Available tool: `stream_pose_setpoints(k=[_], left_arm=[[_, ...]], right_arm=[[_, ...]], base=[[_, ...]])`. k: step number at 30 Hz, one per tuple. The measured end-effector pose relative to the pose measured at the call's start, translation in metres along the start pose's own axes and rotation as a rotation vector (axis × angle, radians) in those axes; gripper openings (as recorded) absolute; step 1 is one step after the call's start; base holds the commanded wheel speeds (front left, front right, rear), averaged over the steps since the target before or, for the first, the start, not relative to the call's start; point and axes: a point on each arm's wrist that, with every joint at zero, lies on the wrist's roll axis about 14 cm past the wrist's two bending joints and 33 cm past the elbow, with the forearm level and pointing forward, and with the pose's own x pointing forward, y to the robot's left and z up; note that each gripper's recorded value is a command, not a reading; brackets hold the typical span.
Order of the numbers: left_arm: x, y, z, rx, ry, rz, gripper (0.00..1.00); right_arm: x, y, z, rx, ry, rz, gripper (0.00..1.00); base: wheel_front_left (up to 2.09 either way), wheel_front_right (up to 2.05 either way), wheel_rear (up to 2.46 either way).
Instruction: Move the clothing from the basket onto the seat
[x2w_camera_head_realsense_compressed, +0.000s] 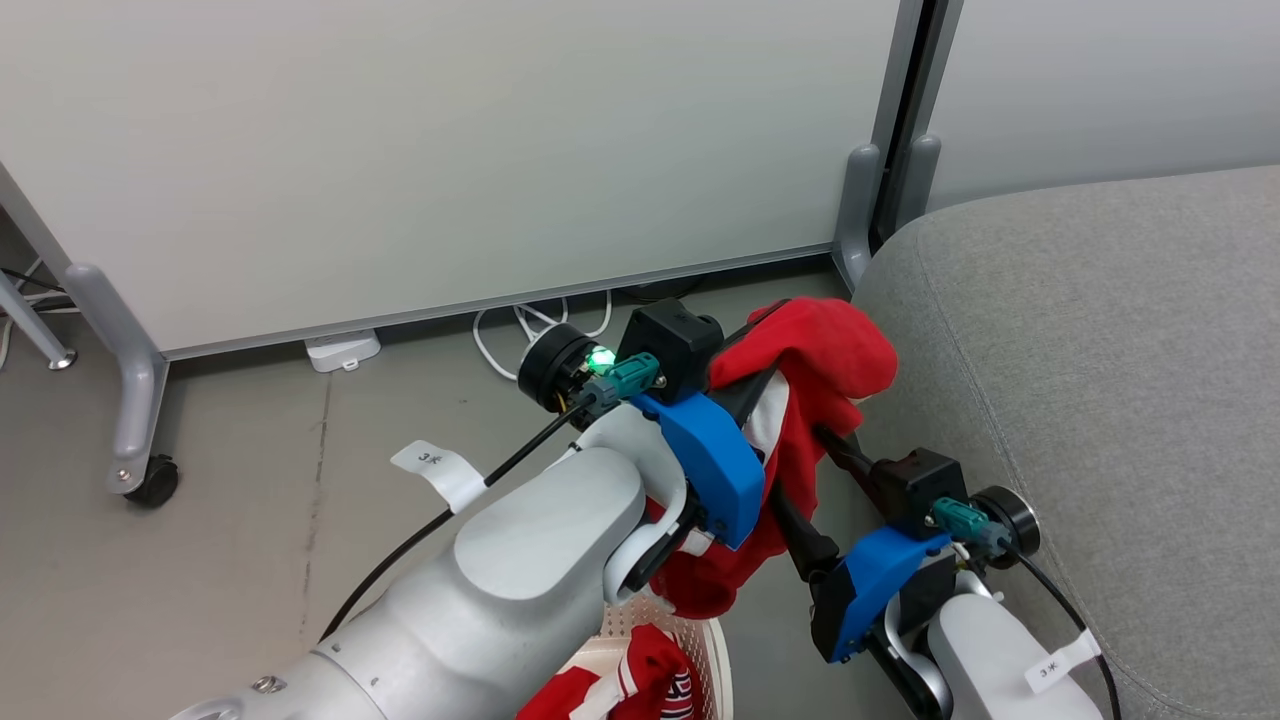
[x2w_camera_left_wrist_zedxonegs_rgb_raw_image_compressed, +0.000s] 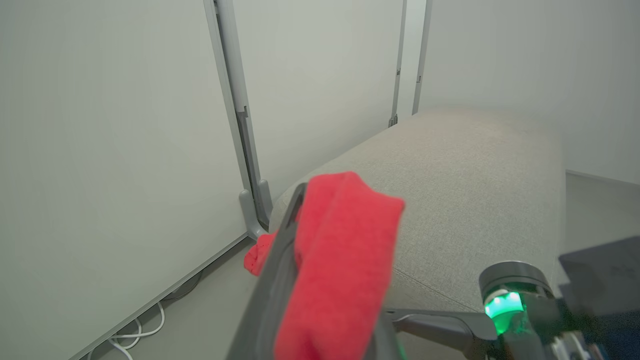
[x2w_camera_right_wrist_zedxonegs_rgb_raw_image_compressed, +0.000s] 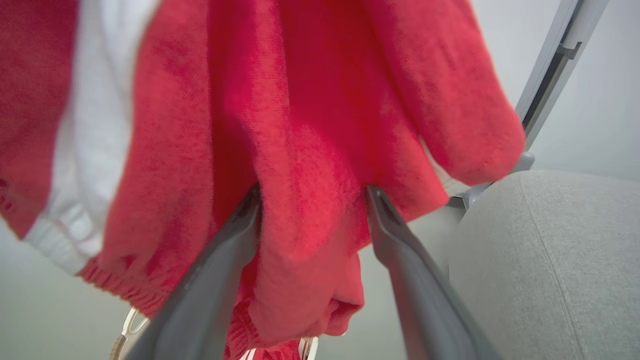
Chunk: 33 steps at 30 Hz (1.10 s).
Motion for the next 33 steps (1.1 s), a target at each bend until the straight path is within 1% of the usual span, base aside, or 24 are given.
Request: stream_pose_setpoints(k=[9, 10, 11, 12, 13, 31, 32, 33], left_arm=[[0.0, -0.001, 0.001, -0.003, 0.001, -0.002, 0.0], [0.0, -0.002, 0.001, -0.002, 0.002, -0.004, 0.0], [0.0, -0.002, 0.0, -0.001, 0.003, -0.005, 0.0], [0.0, -0.003, 0.0, -0.002, 0.005, -0.006, 0.0], [-0.001, -0.003, -0.001, -0.002, 0.005, -0.007, 0.0], [0.002, -0.004, -0.003, -0.005, 0.014, -0.01, 0.0], [0.001, -0.004, -0.004, -0.005, 0.015, -0.011, 0.02], [0.001, -0.005, -0.004, -0.005, 0.016, -0.012, 0.2]], right_arm=[[0.011, 0.001, 0.0, 0.005, 0.024, 0.018, 1.0], [0.012, 0.001, 0.0, 0.008, 0.024, 0.019, 0.91], [0.013, 0.001, 0.0, 0.013, 0.025, 0.02, 0.46], [0.013, 0.001, 0.0, 0.02, 0.024, 0.02, 0.11], [0.013, 0.001, -0.001, 0.023, 0.025, 0.02, 0.0], [0.014, -0.004, -0.001, 0.06, 0.005, 0.006, 0.0], [0.014, -0.004, -0.001, 0.063, 0.002, 0.004, 0.0], [0.014, -0.004, -0.001, 0.066, 0.002, 0.003, 0.0]], base=[[0.0, 0.0, 0.0], [0.0, 0.0, 0.0], [0.0, 0.0, 0.0], [0.0, 0.0, 0.0], [0.0, 0.0, 0.0], [0.0, 0.0, 0.0], [0.0, 0.0, 0.0], [0.0, 0.0, 0.0]])
